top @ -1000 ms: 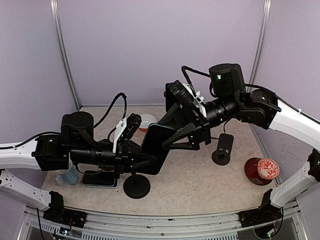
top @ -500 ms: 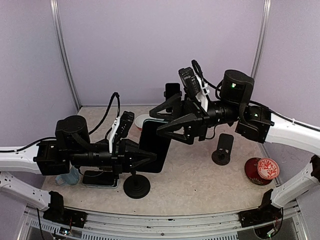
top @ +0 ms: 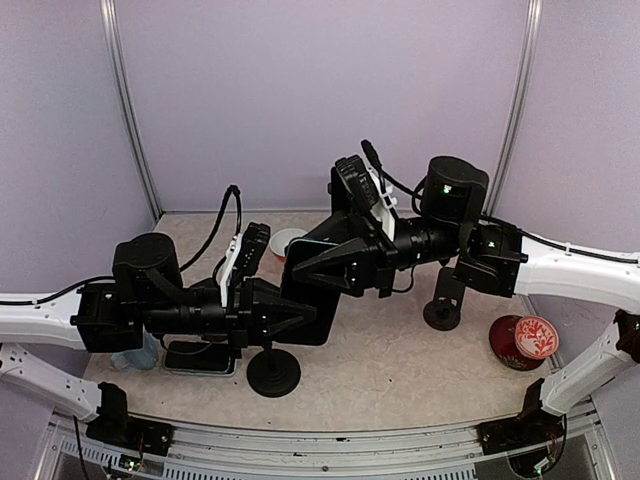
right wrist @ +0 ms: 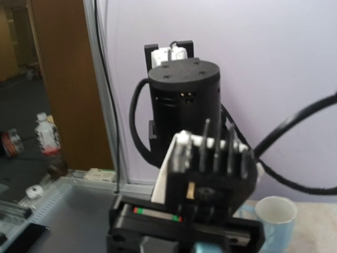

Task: Place the phone on the phone stand
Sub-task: Pass from the left arm to the right, then move the phone stand to the center of the board.

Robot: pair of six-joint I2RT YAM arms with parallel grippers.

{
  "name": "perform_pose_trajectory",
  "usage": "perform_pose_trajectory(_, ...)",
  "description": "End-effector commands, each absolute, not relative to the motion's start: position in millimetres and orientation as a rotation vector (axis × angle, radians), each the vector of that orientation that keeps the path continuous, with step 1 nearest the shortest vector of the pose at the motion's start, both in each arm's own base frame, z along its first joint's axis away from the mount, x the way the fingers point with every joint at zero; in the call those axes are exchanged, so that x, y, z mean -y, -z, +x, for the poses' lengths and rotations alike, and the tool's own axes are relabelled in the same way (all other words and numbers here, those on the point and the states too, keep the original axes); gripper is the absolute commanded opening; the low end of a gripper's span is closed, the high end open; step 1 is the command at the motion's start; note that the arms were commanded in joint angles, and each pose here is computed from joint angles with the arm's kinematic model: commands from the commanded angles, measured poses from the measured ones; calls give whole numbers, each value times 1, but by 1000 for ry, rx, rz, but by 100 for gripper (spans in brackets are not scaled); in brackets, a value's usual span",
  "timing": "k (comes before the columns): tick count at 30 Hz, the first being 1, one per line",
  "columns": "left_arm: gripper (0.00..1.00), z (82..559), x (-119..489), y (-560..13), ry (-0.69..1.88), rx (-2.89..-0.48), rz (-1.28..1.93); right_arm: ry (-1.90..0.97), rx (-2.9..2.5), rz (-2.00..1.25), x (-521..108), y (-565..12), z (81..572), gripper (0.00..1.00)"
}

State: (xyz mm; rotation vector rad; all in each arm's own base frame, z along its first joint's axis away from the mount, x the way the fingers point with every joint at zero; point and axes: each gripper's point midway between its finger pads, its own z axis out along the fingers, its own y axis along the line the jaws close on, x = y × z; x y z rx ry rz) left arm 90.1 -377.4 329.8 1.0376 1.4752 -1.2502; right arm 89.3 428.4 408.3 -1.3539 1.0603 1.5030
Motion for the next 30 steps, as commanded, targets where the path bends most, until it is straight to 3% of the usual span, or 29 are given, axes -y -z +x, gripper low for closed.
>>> perform_pose_trajectory(1,0,89,375,-355,1279,-1381,988,-1525,-1028,-1341,-430,-413,85,27)
perform_pose_trajectory(5,0,90,374,-354,1276,-1386,983,-1549,-1020,-1345,-432,-415,84,0)
perform_pose_trajectory(8,0,92,373,-353,1268,-1397,977,-1579,-995,-1356,-431,-419,79,0)
perform_pose_trajectory(9,7,91,373,-354,1268,-1403,975,-1584,-990,-1362,-430,-420,77,0)
perform_pose_trajectory(14,73,95,349,-363,1204,-1500,821,-1484,-1019,-1331,-419,-425,85,0)
perform_pose_trajectory(18,98,106,316,-355,1146,-1636,583,-1394,-1070,-1273,-401,-422,102,0)
perform_pose_trajectory(30,99,114,299,-273,888,-1989,290,-1275,-1129,-1181,-371,-422,127,0)
